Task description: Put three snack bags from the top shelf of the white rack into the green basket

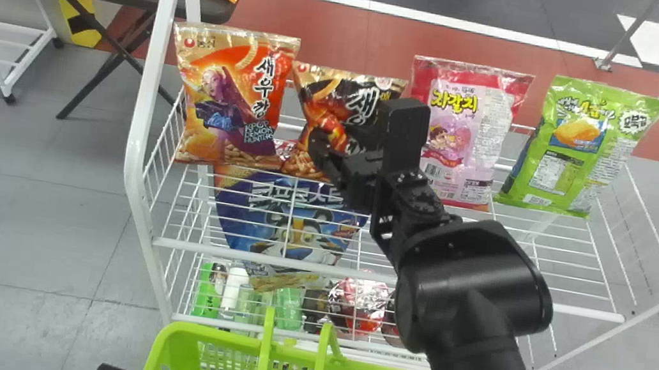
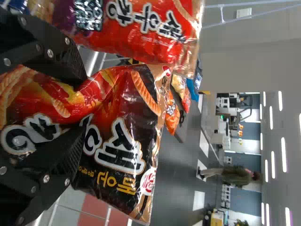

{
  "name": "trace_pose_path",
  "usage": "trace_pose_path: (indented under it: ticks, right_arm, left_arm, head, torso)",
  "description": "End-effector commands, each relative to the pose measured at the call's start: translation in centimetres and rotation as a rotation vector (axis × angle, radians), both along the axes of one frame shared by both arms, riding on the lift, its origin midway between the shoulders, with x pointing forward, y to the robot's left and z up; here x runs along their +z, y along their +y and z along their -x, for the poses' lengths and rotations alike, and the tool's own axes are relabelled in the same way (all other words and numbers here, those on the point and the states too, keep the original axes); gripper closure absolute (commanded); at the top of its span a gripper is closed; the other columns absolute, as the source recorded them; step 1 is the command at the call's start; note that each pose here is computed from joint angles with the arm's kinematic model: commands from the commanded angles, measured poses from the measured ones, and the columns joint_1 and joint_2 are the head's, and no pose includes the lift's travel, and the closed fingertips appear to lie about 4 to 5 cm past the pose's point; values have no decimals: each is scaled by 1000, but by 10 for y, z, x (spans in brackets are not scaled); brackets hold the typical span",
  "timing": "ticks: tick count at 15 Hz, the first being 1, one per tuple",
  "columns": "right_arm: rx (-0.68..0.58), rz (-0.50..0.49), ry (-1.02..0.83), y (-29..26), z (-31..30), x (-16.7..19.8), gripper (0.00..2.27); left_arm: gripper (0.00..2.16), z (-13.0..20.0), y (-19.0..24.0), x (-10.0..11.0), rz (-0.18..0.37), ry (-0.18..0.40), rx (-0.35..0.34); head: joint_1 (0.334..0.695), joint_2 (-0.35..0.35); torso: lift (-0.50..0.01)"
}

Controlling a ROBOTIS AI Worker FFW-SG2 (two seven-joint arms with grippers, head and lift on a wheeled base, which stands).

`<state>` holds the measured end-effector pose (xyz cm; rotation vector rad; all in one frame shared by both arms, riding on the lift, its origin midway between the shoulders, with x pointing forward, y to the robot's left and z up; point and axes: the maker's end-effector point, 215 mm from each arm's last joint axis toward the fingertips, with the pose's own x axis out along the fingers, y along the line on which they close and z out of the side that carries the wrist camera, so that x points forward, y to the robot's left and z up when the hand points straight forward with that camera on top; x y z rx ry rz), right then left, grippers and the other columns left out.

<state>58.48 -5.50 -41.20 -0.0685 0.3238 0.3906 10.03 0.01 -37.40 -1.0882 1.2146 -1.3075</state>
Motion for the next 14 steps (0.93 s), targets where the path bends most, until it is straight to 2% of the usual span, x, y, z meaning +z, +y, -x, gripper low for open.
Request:
trace_pose_path:
  ticks: [1, 5, 8, 11, 14]
  right_arm:
    - [10, 2, -27, 4, 17, 9, 2108]
    - [-7, 34, -79, -4, 47, 22, 2108]
    - [-20, 1, -140, -10, 82, 52, 2108]
    - [-24, 4, -193, -30, 124, 90, 2108]
    - [-31, -7, -105, -61, 171, 90, 2108]
  left_arm:
    - [2145, 2, -1, 1, 2, 5, -4]
    - [2145, -4, 6, -1, -10, 0, 17]
    - [2145, -20, 23, 2, -36, -32, 69]
    - [2145, -26, 26, 3, -48, -50, 83]
    - [2145, -29, 19, -1, -67, -63, 71]
  head:
    - [695, -95]
    - [695, -94]
    - [695, -93]
    - [695, -83]
    - [695, -119]
  torso:
    - [0]
    - [0]
    - [0]
    - [0]
    - [0]
